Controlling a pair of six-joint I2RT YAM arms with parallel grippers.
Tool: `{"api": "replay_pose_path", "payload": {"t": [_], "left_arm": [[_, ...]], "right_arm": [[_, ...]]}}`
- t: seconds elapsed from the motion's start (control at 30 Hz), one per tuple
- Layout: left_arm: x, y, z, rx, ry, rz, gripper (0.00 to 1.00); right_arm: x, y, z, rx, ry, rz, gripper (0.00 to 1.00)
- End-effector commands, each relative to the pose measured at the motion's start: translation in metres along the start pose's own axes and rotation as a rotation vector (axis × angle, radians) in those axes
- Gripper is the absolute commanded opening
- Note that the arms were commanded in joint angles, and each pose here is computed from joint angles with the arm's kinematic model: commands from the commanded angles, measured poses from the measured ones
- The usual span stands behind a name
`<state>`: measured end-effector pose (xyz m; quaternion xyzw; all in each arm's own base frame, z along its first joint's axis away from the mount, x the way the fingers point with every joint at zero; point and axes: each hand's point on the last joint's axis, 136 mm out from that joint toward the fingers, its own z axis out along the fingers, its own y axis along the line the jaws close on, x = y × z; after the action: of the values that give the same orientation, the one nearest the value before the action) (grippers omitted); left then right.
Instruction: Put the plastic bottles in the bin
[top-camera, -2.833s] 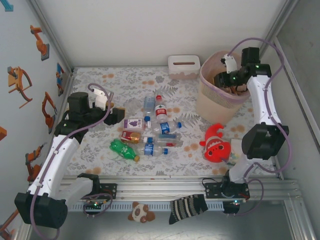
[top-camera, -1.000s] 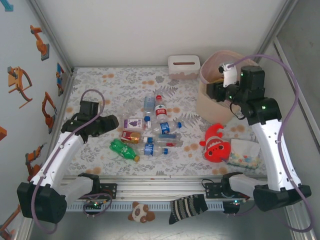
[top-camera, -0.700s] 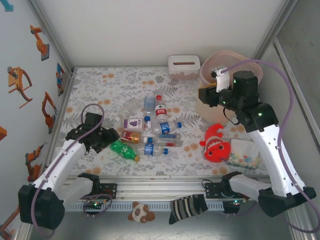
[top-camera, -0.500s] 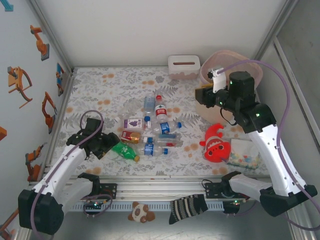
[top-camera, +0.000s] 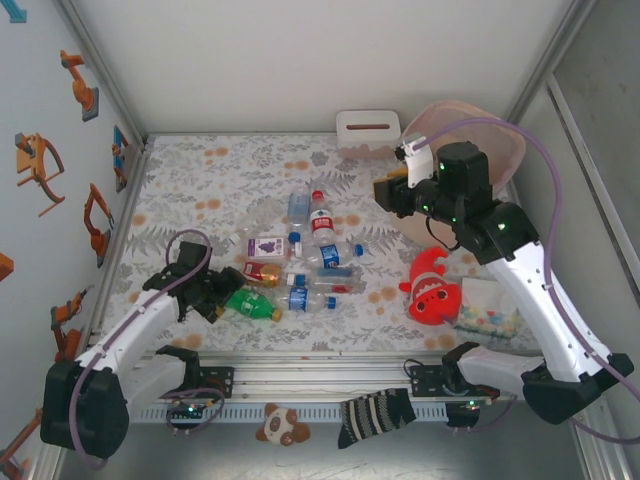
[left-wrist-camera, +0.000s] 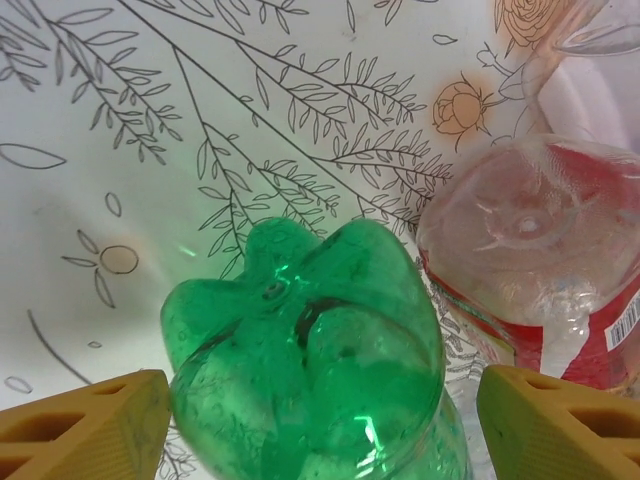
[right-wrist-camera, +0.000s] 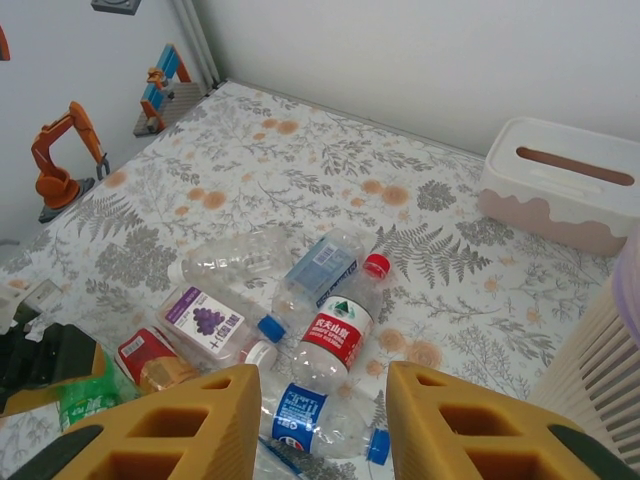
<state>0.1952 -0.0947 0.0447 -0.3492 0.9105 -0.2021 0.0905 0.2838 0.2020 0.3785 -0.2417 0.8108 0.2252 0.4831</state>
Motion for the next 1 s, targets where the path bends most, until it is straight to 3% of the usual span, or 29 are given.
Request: {"api": "replay_pose_path", "payload": {"t": [0.0, 0.53, 0.97], "left_arm": [[0.005, 0.001, 0.009, 0.003, 0.028, -0.022, 0.79], [0.001, 0.003, 0.021, -0.025, 0.035, 0.013, 0.68], [-0.014, -0.021, -0.006, 0.028, -0.046, 0.158, 0.59]], "right_arm": [[-0.015, 0.002, -0.007, 0.013, -0.043, -0.024, 0.38], [-0.016, 0.007, -0.006, 0.016, -0.037, -0.046, 0.38], [-0.018, 0.016, -0.008, -0.002, -0.046, -0.07, 0.38]]}}
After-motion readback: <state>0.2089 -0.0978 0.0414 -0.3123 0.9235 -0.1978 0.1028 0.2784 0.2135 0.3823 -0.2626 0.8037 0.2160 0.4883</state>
